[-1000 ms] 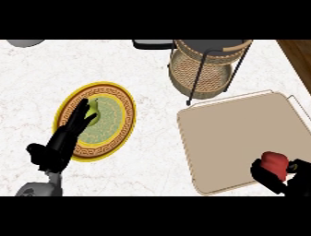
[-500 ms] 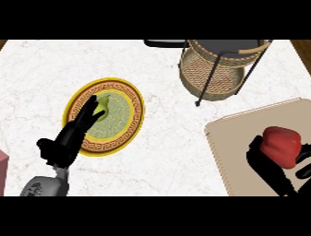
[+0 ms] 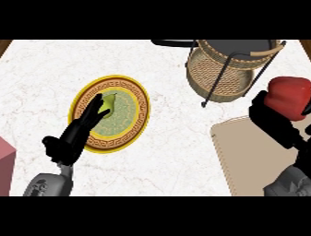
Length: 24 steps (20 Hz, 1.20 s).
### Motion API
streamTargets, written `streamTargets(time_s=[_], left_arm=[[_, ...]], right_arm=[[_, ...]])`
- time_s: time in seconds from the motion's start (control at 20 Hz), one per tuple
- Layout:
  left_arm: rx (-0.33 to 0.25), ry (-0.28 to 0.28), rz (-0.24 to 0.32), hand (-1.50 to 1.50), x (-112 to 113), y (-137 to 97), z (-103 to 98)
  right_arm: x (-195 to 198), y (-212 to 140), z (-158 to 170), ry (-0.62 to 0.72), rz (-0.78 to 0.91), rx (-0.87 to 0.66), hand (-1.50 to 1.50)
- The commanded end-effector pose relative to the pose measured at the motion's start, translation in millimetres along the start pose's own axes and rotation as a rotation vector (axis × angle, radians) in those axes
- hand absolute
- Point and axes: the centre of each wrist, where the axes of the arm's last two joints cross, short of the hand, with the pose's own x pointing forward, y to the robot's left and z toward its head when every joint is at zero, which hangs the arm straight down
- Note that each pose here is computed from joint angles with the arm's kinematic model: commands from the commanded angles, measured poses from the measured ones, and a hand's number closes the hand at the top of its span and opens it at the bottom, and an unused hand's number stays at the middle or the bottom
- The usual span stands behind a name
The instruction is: Pick the bell pepper from the tray and place it in the tiered basket
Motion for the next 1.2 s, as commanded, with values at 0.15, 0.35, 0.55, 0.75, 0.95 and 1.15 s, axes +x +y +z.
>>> streamTargets(time_s=[0.15, 0.35, 0.55, 0.75, 0.95, 1.15], left_arm=[[-0.013, 0.007, -0.013, 0.00, 3.0, 3.1, -7.8], [-0.006, 0.020, -0.008, 0.00, -4.4, 0.1, 0.7], [-0.002, 0.004, -0.004, 0.00, -4.6, -4.8, -9.1], [0.002, 0.020, 0.005, 0.00, 1.4, 18.5, -6.9], [-0.010, 0.019, -0.024, 0.00, 8.5, 0.3, -8.4], [0.009, 0.014, 0.001, 0.00, 2.3, 2.9, -12.5]], right_arm=[[69.3, 12.4, -47.5, 0.256, 0.032, 0.049, 1.50], [96.5, 21.2, -87.3, 0.272, 0.043, 0.115, 1.50], [108.2, 51.3, -117.6, 0.274, 0.061, 0.179, 1.50], [124.0, 79.5, -126.4, 0.277, 0.050, 0.205, 1.50], [124.0, 108.5, -138.9, 0.280, 0.038, 0.205, 1.50], [117.0, 127.7, -149.9, 0.283, -0.026, 0.243, 1.50]])
